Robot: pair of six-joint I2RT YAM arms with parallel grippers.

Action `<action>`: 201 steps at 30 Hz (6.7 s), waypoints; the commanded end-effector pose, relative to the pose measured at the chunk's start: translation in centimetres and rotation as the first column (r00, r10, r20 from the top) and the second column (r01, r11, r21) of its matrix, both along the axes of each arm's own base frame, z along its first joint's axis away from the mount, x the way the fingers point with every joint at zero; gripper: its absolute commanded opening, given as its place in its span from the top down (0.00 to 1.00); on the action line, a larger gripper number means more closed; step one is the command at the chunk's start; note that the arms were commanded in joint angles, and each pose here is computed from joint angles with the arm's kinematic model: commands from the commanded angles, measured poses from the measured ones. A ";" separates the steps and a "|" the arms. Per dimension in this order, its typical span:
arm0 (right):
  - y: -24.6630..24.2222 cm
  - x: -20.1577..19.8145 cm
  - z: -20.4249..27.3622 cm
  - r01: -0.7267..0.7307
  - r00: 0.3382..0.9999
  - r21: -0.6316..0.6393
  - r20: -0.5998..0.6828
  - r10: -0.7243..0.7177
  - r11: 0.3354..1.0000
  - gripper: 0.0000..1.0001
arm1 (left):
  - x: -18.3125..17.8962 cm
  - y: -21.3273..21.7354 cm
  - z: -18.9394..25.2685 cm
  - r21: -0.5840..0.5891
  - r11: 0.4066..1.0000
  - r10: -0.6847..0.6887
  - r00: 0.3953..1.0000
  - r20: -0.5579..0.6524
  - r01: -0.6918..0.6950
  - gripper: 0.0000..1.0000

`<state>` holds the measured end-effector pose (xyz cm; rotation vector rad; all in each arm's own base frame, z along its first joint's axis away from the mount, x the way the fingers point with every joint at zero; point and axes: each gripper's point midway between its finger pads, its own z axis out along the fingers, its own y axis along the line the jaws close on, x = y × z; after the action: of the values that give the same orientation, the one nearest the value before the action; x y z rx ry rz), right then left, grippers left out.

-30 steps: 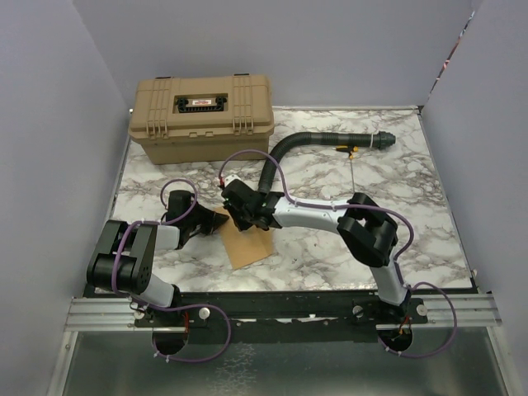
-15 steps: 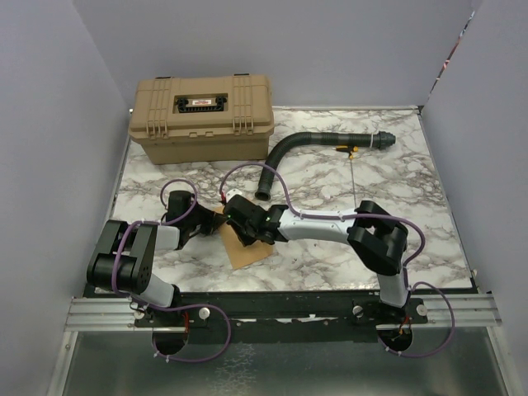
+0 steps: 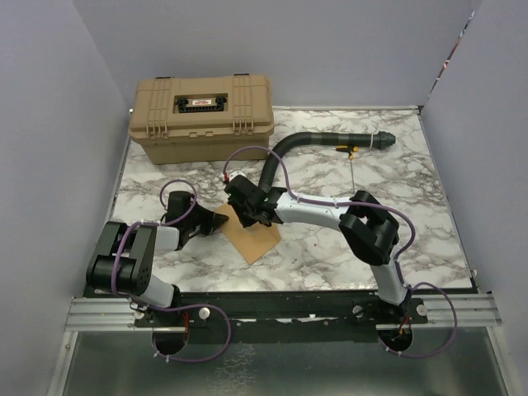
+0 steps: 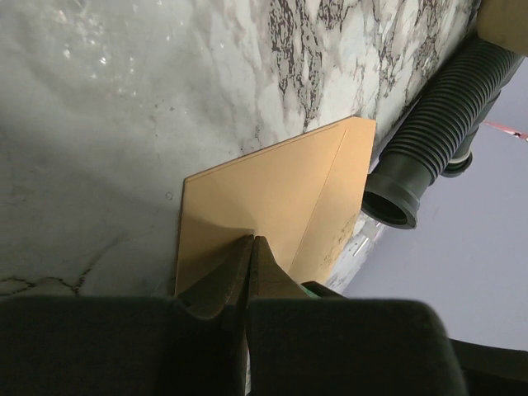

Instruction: Place the letter into the envelope and seal it

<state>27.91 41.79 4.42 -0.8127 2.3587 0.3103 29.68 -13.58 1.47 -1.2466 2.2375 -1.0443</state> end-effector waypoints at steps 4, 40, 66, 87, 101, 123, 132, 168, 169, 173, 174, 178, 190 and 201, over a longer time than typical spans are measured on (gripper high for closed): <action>0.3 -1.5 5.8 -0.083 0.996 0.118 -0.005 0.084 0.990 0.99 | -5.5 2.6 -5.3 0.191 0.978 -0.032 0.970 -0.243 0.080 1.00; -13.2 4.9 1.3 0.611 0.669 0.413 -0.725 -0.163 0.675 0.88 | -1.4 -3.0 6.7 0.141 0.884 -0.468 0.834 0.292 0.447 0.39; -16.2 3.6 1.8 0.600 0.724 0.388 -0.635 -0.269 0.699 0.67 | -1.2 -2.9 5.2 0.133 0.881 -0.473 0.847 0.244 0.454 0.65; -9.3 1.4 -2.8 0.472 0.709 0.397 -0.702 -0.071 0.787 0.87 | -4.3 -1.7 -1.9 0.087 0.892 -0.442 0.896 -0.042 0.444 1.00; -5.5 -1.8 0.3 0.272 0.707 0.598 -0.656 0.265 0.754 0.90 | -5.2 -0.7 -3.4 0.106 0.911 -0.384 0.913 -0.138 0.399 1.00; -5.4 -2.2 -5.3 0.100 0.882 0.186 -0.471 -0.001 0.977 0.94 | -5.8 -0.5 -3.6 0.097 0.924 -0.353 0.922 -0.157 0.370 1.00; -7.2 -2.3 -7.3 -0.017 0.943 -0.042 -0.334 0.001 0.999 0.84 | -0.3 -3.1 6.6 0.107 0.869 -0.494 0.854 0.164 0.482 1.00; -2.4 2.6 -2.9 0.028 0.981 -0.022 -0.190 -0.031 0.999 0.89 | -4.9 -1.0 -6.2 0.086 0.883 -0.433 0.870 -0.234 0.462 1.00; -2.0 2.6 -2.9 0.024 0.981 -0.017 -0.190 -0.026 1.000 0.90 | -4.9 -0.9 -6.2 0.086 0.886 -0.425 0.873 -0.239 0.455 1.00; -0.8 2.4 -3.0 -0.001 0.983 -0.009 -0.184 -0.001 1.000 0.94 | -4.9 -0.8 -6.3 0.082 0.897 -0.403 0.880 -0.250 0.434 1.00; -0.7 2.3 -3.0 -0.004 0.984 -0.013 -0.180 0.001 1.000 0.94 | -4.9 -0.8 -6.4 0.080 0.898 -0.401 0.881 -0.251 0.432 1.00; 0.1 2.0 -3.0 -0.038 0.988 -0.014 -0.152 0.035 0.999 0.94 | -5.1 -0.9 -6.5 0.067 0.903 -0.394 0.881 -0.260 0.424 1.00; 1.2 0.0 -3.6 -0.155 0.976 0.016 -0.149 0.156 0.988 0.88 | -5.3 -0.9 -7.0 0.053 0.916 -0.370 0.889 -0.270 0.397 1.00; -0.5 -2.7 -5.8 -0.264 0.948 -0.035 -0.196 0.252 0.964 0.88 | -5.9 -0.6 -7.6 0.054 0.920 -0.358 0.887 -0.293 0.389 1.00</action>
<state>29.25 42.92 2.24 -1.0062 2.3662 0.4538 30.70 -16.90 1.32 -0.7491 2.4995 -1.2445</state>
